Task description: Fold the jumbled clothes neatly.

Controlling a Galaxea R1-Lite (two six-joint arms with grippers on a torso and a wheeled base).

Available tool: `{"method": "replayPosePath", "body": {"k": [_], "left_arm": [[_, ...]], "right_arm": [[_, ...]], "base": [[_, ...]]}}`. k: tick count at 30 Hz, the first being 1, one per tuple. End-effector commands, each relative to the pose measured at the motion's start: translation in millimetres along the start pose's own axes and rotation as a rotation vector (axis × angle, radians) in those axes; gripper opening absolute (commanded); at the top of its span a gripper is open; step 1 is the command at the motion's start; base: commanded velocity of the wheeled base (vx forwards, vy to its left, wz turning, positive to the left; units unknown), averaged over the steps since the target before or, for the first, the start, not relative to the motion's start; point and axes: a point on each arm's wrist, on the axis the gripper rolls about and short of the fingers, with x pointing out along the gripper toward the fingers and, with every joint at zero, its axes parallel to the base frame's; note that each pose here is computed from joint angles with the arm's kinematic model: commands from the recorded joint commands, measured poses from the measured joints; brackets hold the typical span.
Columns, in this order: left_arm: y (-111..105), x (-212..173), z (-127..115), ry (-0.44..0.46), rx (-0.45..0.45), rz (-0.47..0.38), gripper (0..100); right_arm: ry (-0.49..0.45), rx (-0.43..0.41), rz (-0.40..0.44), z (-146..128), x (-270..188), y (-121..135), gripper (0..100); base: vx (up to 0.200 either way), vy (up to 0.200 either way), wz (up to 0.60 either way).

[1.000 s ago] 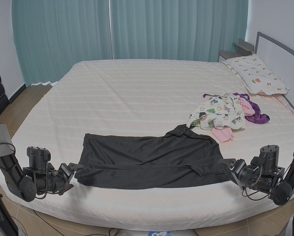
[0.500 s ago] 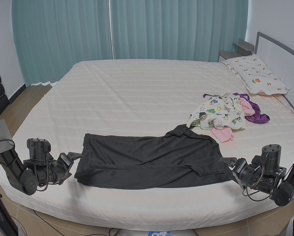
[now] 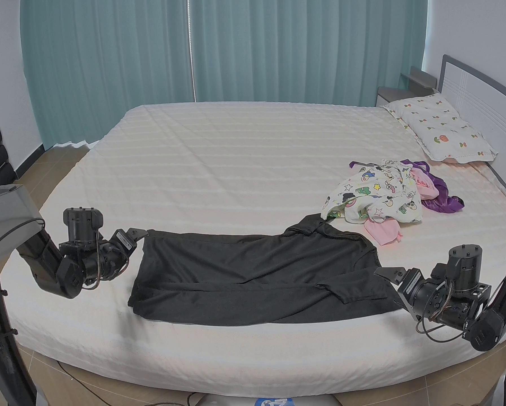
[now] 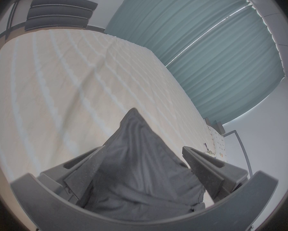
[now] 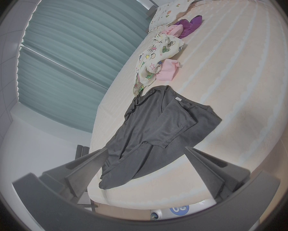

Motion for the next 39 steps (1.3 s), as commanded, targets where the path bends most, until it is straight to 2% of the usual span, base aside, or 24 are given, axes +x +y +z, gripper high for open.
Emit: {"method": "replayPosePath", "body": {"k": [1,4,8,10,16,21,39], "left_arm": [[-10.5,46.8,14.8,-0.015,0.017,0.039,100],[-12.5,57.8,17.0,-0.009,0.035,0.044,100],[-3.3,78.4,13.6,0.019,0.136,0.077,100],[-2.1,87.0,13.6,0.017,0.154,0.075,100],[3.9,116.7,11.6,0.008,0.214,0.078,100],[4.9,130.3,11.8,-0.013,0.218,0.119,100],[10.6,136.6,4.7,0.004,0.223,0.128,100]], "right_arm": [[-0.011,-0.040,-0.002,19.8,25.7,22.5,100],[0.004,-0.045,-0.034,27.9,39.8,30.3,100],[0.009,-0.090,-0.079,33.3,57.0,41.9,100],[0.000,-0.107,-0.079,37.6,63.0,45.7,100],[-0.007,-0.125,-0.112,46.8,89.1,39.2,100],[-0.011,-0.128,-0.119,50.5,103.7,36.5,100],[-0.025,-0.122,-0.120,58.1,123.9,34.9,100]], "base": [[0.000,0.000,0.00],[0.000,0.000,0.00],[0.000,0.000,0.00],[0.000,0.000,0.00],[0.000,0.000,0.00],[0.000,0.000,0.00],[0.000,0.000,0.00]]}}
